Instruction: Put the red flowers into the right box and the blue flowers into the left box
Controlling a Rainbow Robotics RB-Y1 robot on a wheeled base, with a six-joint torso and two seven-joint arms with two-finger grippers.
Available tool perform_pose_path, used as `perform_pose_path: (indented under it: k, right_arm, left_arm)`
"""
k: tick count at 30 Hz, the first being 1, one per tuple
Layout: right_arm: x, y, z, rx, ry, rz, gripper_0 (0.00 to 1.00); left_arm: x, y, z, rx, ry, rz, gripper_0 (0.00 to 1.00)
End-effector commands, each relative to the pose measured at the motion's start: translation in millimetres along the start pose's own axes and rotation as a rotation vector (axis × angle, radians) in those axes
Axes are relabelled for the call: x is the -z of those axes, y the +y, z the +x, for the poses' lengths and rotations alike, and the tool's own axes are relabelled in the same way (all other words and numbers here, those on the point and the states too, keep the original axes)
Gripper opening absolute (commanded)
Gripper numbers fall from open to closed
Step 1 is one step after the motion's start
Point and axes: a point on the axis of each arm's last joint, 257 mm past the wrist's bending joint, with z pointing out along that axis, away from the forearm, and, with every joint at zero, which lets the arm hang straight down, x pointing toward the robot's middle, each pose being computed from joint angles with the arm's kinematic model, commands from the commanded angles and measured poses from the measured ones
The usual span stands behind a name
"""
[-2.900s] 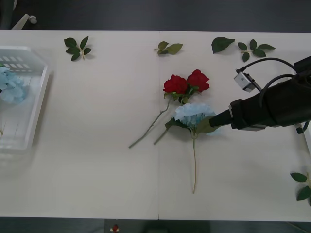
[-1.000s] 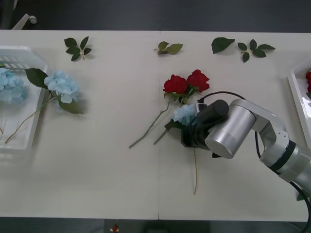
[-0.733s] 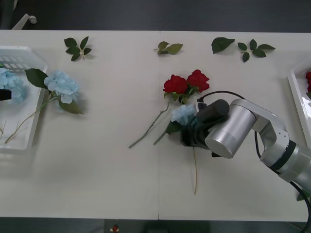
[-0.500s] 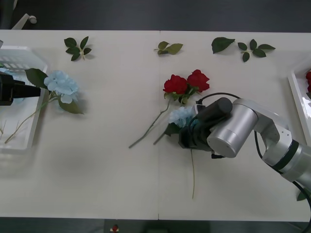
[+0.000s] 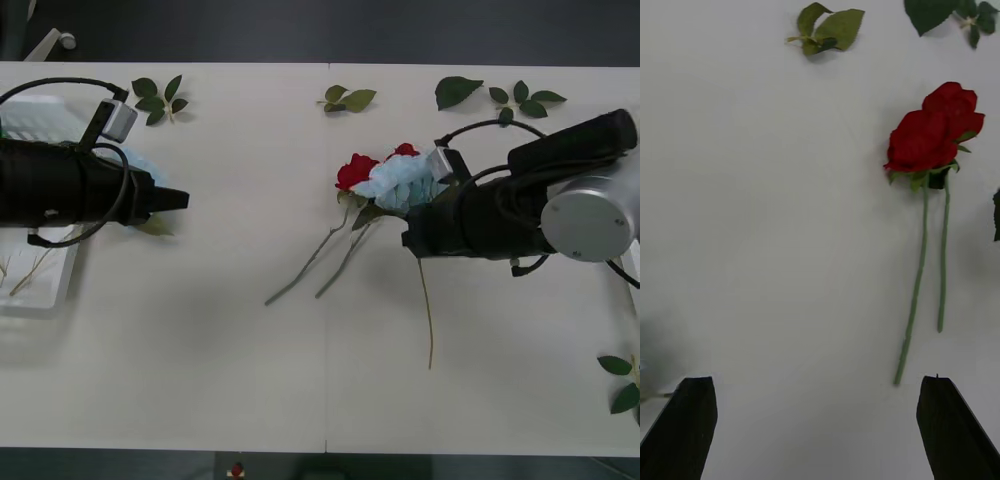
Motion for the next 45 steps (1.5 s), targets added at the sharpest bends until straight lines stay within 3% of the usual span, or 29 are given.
perform_pose_path:
  k: [1, 9, 16, 29, 45]
  right_arm:
    - [23, 30, -19, 0.186, -0.080, -0.118, 0.00]
    - [63, 70, -40, 0.406, -0.276, -0.351, 0.00]
    - [72, 96, -41, 0.533, -0.410, -0.450, 0.00]
    - [63, 170, -32, 0.391, -0.470, -0.680, 0.00]
    - [55, 197, -30, 0.321, -0.478, -0.741, 0.00]
  left_arm:
    - [-2, -25, 0, -0.054, -0.045, 0.086, 0.82]
    - [1, -73, 24, -0.149, -0.138, 0.340, 0.82]
    - [10, -110, 50, -0.260, -0.260, 0.571, 0.82]
    - [-29, -202, 66, -0.065, -0.352, 0.806, 0.82]
    - [-45, -250, 63, 0.005, -0.393, 0.887, 0.82]
